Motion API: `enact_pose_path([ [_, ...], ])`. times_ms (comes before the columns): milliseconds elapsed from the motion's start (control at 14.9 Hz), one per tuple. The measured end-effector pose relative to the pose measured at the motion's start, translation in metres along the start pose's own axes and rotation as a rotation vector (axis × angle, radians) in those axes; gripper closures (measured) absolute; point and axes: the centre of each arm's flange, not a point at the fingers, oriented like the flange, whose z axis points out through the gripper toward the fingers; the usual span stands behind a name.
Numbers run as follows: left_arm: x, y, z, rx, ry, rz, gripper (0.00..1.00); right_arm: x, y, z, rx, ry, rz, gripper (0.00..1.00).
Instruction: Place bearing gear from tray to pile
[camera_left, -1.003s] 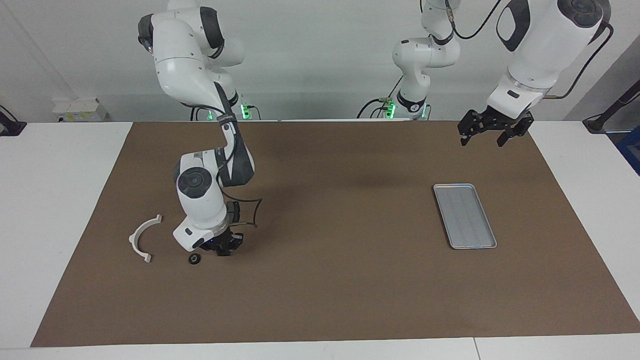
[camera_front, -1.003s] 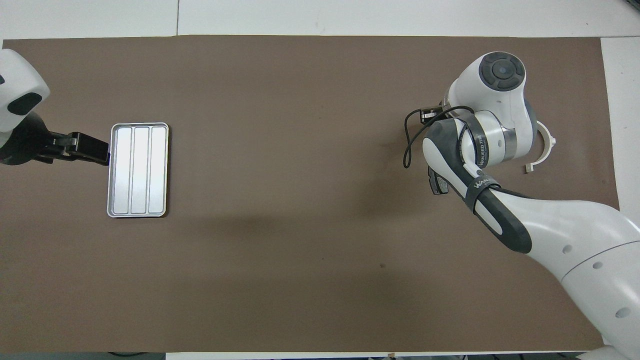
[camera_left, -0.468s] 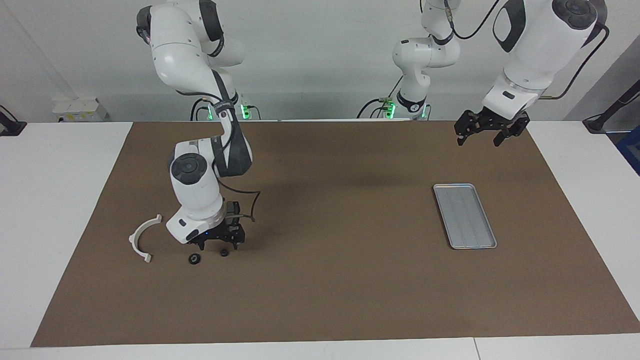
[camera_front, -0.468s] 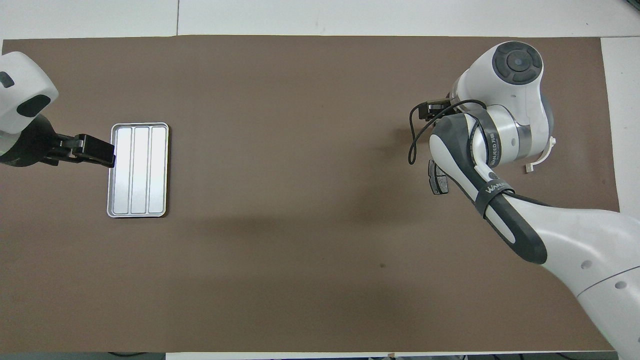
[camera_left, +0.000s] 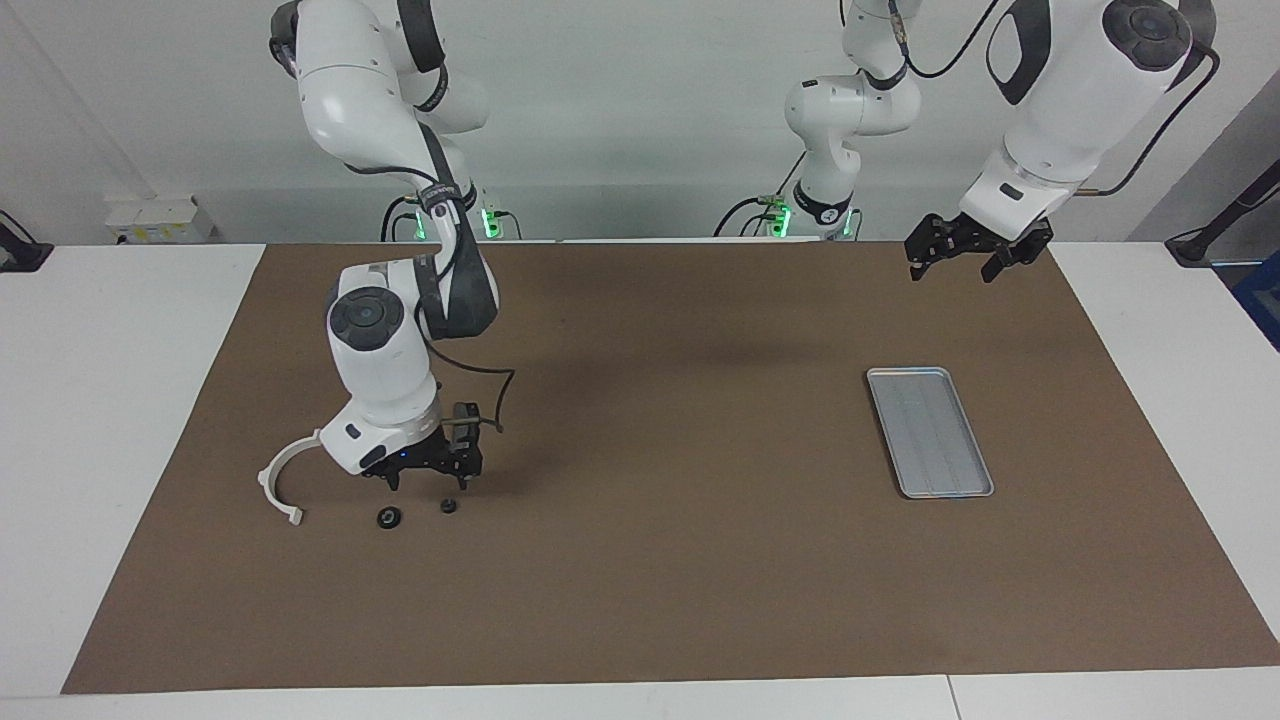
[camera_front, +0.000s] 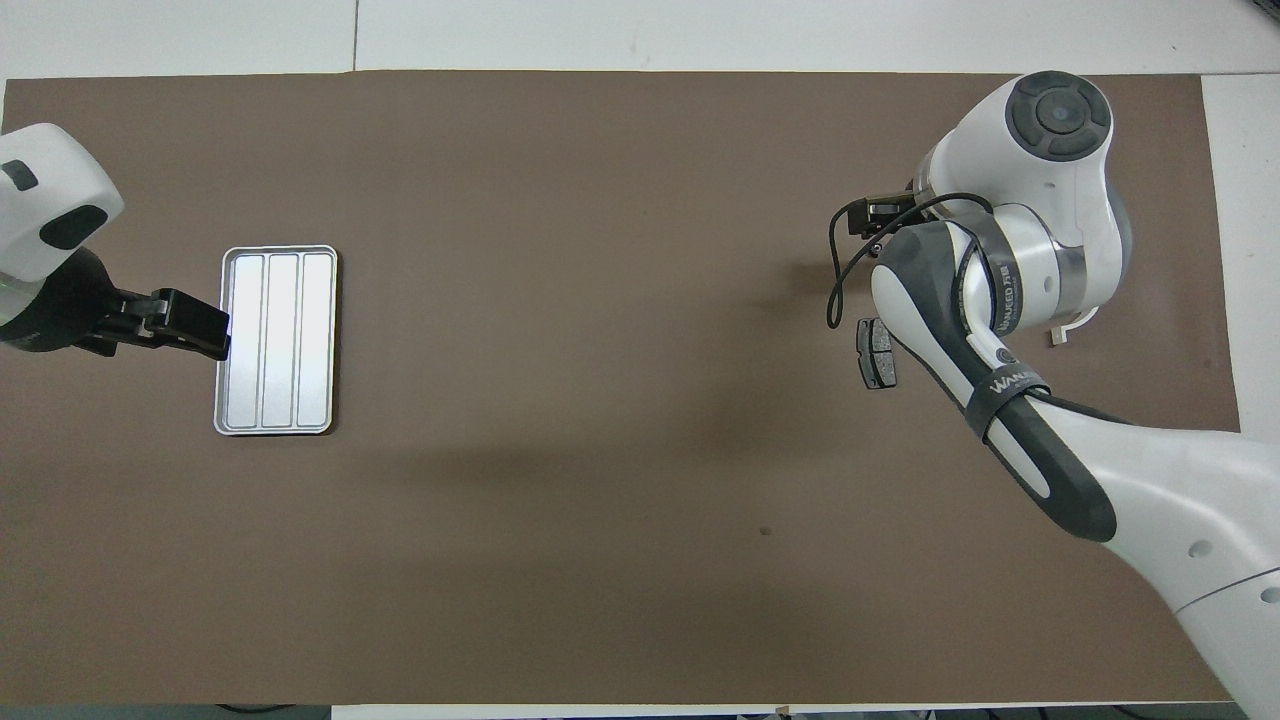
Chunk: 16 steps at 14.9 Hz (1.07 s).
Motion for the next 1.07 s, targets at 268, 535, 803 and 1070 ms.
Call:
enact_pose_path([
  [268, 0.0, 0.0, -0.003, 0.0, 0.005, -0.001, 0.0, -0.008, 0.012, -0.035, -0.01, -0.028, 0.019, 0.0],
  [535, -0.001, 0.0, -0.007, 0.0, 0.014, -0.001, 0.0, -0.037, 0.018, -0.128, 0.051, -0.05, 0.065, 0.0],
  [803, -0.002, 0.0, -0.012, 0.0, 0.025, 0.0, 0.0, -0.079, 0.025, -0.206, 0.077, -0.048, -0.017, 0.0],
  [1070, -0.005, -0.003, -0.02, 0.0, 0.041, -0.008, 0.0, -0.113, 0.038, -0.252, 0.073, -0.07, -0.112, 0.0],
])
